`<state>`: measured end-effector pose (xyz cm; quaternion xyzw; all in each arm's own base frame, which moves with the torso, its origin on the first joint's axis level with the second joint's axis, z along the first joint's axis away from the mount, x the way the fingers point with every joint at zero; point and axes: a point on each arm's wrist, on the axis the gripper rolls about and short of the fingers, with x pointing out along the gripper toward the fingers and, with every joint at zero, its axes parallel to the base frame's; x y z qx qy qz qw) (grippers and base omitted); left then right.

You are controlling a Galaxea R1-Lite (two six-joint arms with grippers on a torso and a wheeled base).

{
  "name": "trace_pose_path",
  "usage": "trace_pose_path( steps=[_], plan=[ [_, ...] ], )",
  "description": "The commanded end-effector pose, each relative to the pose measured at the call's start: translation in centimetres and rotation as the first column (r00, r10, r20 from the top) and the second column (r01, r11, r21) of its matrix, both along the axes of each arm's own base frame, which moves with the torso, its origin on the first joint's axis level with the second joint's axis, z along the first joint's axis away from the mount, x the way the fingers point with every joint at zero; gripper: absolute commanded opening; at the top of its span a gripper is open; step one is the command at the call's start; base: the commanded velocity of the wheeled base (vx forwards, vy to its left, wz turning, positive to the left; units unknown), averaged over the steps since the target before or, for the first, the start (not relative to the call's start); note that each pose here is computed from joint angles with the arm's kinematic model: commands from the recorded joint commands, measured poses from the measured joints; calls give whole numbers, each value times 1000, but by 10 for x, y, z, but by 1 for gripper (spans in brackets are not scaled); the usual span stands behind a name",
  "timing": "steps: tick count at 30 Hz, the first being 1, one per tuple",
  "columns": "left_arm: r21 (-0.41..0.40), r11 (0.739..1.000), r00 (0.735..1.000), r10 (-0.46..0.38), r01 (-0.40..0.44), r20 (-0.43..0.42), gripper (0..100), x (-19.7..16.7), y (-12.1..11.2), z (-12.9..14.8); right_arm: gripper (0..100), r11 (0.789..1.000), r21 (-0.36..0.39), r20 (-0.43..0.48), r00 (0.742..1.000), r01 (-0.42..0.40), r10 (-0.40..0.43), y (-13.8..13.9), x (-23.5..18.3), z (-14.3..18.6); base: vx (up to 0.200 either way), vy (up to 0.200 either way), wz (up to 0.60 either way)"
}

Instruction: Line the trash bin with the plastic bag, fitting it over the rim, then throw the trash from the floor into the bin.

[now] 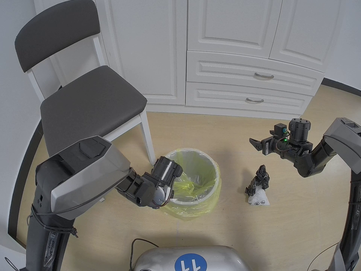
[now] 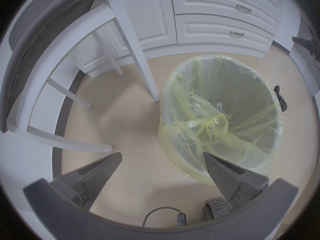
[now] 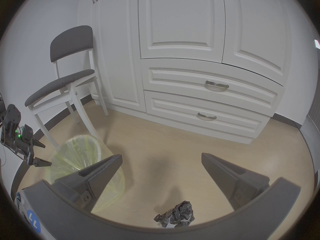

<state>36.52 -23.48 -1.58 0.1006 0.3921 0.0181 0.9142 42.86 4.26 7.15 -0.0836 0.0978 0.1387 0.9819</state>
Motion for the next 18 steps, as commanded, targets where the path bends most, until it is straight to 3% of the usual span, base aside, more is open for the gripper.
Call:
trace_pose_path(
  steps=[1,7,14,18],
  plan=[
    [-18,1000,1000,-5,5,-4,100,-2,5,-2,100,1000,1,1,1000,1,-1,0,0,-1,0,0,0],
    [-66,998,999,-7,10,41,100,6,4,-2,100,1000,1,11,1000,6,-6,0,-1,4,0,0,0],
    [-142,989,992,-33,51,124,100,6,0,17,100,1000,-5,-12,1000,1,-1,2,-20,11,0,0,0],
    [-162,985,987,-40,66,156,100,0,2,27,100,1000,-22,-101,995,17,-19,9,-54,12,0,0,0]
  ],
)
